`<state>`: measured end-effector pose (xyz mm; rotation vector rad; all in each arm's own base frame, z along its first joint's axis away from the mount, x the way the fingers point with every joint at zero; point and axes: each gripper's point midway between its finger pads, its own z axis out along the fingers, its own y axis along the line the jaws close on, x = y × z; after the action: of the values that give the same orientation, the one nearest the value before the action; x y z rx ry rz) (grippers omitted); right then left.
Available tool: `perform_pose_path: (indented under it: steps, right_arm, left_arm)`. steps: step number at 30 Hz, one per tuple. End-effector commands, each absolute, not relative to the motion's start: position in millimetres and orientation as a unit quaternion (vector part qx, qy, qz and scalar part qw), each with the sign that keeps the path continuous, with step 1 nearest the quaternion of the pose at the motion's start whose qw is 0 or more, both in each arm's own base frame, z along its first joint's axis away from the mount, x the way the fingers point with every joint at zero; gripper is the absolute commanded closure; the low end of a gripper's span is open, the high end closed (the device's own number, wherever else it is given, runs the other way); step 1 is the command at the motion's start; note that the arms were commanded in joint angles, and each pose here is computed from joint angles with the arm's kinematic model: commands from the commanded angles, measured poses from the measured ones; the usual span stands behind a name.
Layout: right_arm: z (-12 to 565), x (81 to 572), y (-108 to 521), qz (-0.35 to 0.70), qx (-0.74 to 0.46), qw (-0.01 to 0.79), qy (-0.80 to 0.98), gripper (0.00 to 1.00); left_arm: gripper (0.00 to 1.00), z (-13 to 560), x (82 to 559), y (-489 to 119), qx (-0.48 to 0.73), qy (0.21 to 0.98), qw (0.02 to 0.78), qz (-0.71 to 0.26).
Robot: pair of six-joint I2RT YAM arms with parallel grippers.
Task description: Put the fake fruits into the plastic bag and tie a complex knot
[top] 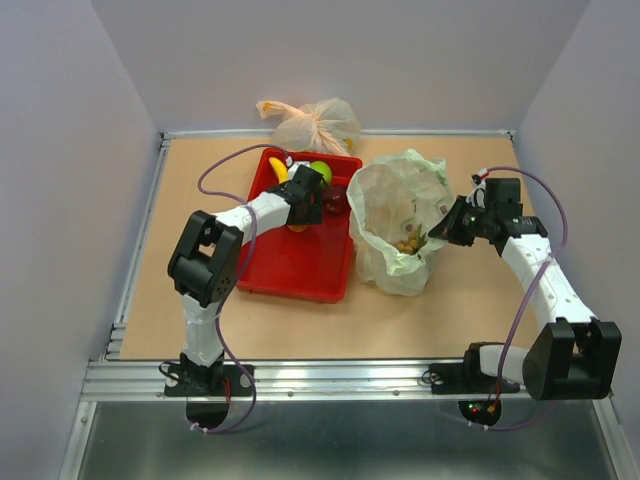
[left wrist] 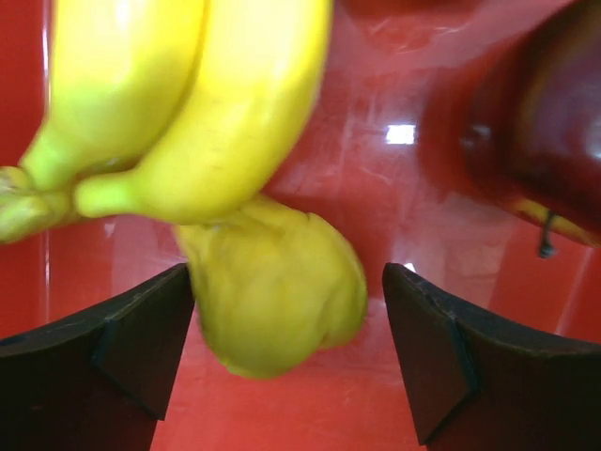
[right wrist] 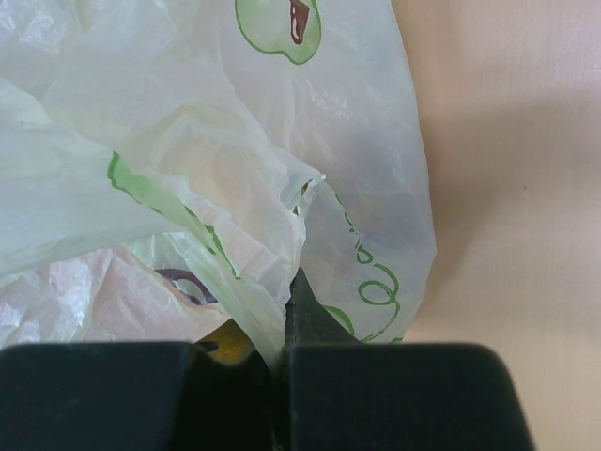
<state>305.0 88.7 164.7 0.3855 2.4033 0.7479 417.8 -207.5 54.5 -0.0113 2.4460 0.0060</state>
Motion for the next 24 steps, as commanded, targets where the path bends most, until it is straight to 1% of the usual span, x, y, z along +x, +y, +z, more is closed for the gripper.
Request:
perform_pose_path:
  steps: [1,4,5,8,9,10,13,14,15,18,19,22,24]
  right_arm:
    - [180.0,313.6,85.5,0.277,0.13,0.326,0.895,1.0]
    - [177.0,311.0,85.6,0.277,0.132,0.323,0.895,1.0]
    - [177.4,310.4,85.8,0.278,0.131,0.323,0.895,1.0]
    - [176.5,308.9,86.2,0.278,0.13,0.322,0.896,0.99]
    - [176.1,309.4,86.0,0.278,0.13,0.322,0.896,1.0]
    - [176.5,310.0,86.0,0.278,0.13,0.323,0.895,1.0]
    - [175.9,310.5,86.4,0.279,0.13,0.32,0.896,1.0]
    - [176.1,310.8,86.6,0.28,0.129,0.32,0.896,1.0]
    - [175.3,310.9,86.8,0.28,0.129,0.319,0.896,1.0]
    - [174.7,310.9,87.4,0.282,0.131,0.316,0.896,0.99]
    - [174.3,311.0,87.5,0.282,0.132,0.315,0.897,0.99]
    - [177.5,312.7,89.1,0.288,0.133,0.316,0.894,0.99]
    - [180.2,314.7,89.7,0.29,0.133,0.317,0.893,1.0]
  left_arm:
    - [0.15,60.7,415.0,-201.6,-0.023,0.941,0.336,0.003]
    - [0.27,79.1,412.9,-207.1,-0.011,0.938,0.346,-0.021]
    - [0.37,87.3,412.7,-209.2,-0.006,0.935,0.353,-0.03]
    - [0.53,131.8,410.8,-222.7,0.025,0.918,0.386,-0.082]
    - [0.62,157.2,408.0,-230.5,0.044,0.906,0.408,-0.106]
    - [0.66,170.0,407.1,-233.4,0.057,0.899,0.417,-0.117]
    - [0.69,239.7,396.7,-256.9,0.1,0.857,0.47,-0.188]
    - [0.69,262.8,388.0,-270.9,0.134,0.836,0.481,-0.228]
    - [0.69,304.4,380.8,-278.0,0.152,0.798,0.522,-0.26]
    - [0.69,361.3,345.4,-310.5,0.238,0.717,0.562,-0.337]
    - [0.69,391.1,331.5,-318.3,0.265,0.671,0.588,-0.366]
    - [0.7,411.3,290.1,-347.2,0.346,0.599,0.594,-0.411]
    - [0.7,402.8,270.0,-368.7,0.381,0.582,0.578,-0.426]
